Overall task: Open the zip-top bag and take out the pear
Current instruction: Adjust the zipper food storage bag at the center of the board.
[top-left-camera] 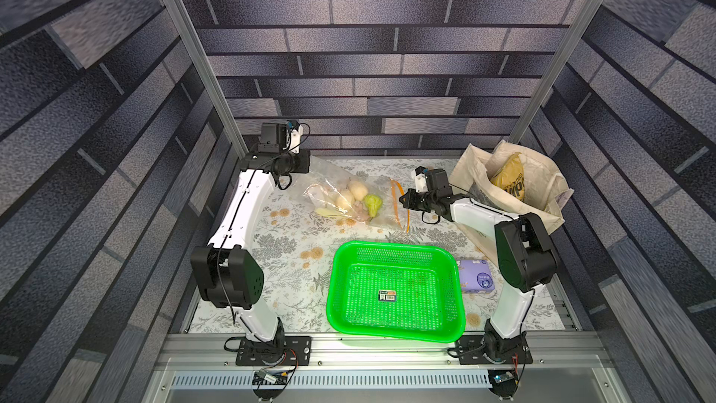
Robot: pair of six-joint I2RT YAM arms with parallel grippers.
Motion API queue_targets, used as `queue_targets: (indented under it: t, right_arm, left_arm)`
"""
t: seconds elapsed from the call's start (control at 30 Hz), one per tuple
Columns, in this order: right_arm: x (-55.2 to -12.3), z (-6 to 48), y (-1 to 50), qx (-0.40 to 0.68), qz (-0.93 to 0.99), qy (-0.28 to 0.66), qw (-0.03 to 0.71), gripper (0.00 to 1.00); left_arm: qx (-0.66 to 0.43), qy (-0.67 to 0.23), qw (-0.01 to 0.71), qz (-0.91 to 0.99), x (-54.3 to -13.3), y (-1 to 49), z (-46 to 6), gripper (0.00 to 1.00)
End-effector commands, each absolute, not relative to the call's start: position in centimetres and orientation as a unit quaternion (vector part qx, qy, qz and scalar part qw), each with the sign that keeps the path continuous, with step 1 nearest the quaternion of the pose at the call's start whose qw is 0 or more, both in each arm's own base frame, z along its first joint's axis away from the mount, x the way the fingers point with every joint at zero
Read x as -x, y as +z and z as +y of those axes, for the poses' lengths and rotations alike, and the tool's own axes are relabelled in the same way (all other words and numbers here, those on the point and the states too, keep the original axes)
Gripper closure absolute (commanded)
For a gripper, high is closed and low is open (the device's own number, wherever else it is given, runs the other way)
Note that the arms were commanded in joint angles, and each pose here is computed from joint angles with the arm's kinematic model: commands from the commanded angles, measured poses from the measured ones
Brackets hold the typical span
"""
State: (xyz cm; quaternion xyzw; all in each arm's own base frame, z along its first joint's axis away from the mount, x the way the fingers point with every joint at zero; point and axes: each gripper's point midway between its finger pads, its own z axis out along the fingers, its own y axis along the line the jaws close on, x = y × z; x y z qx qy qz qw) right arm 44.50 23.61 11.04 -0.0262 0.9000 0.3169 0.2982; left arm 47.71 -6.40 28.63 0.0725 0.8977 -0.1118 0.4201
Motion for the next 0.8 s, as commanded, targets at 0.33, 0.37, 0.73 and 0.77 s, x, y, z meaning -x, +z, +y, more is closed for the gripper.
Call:
queue_targets:
  t: [0.33,0.37,0.73,0.77]
  right_arm:
    - [-44.7,24.7,14.4,0.064,0.876,0.352,0.323,0.95]
    - [-44.8,24.5,14.5,0.062,0.875,0.350,0.327,0.95]
    - [-44.6,24.0,13.0,0.047,0.886,0.337,0.315,0.95]
    - [-44.6,24.0,12.9,0.045,0.887,0.335,0.315,0.95]
  left_arm:
    - [-0.041,-0.016,0.328,0.944,-49.7,20.2,-1.5,1.00]
    - [-0.038,-0.015,0.327,0.944,-49.8,20.1,-1.4,1.00]
    - [-0.069,-0.083,0.399,0.911,-49.6,26.7,-4.6,1.00]
    - [-0.076,-0.087,0.407,0.906,-49.5,27.3,-5.2,1.00]
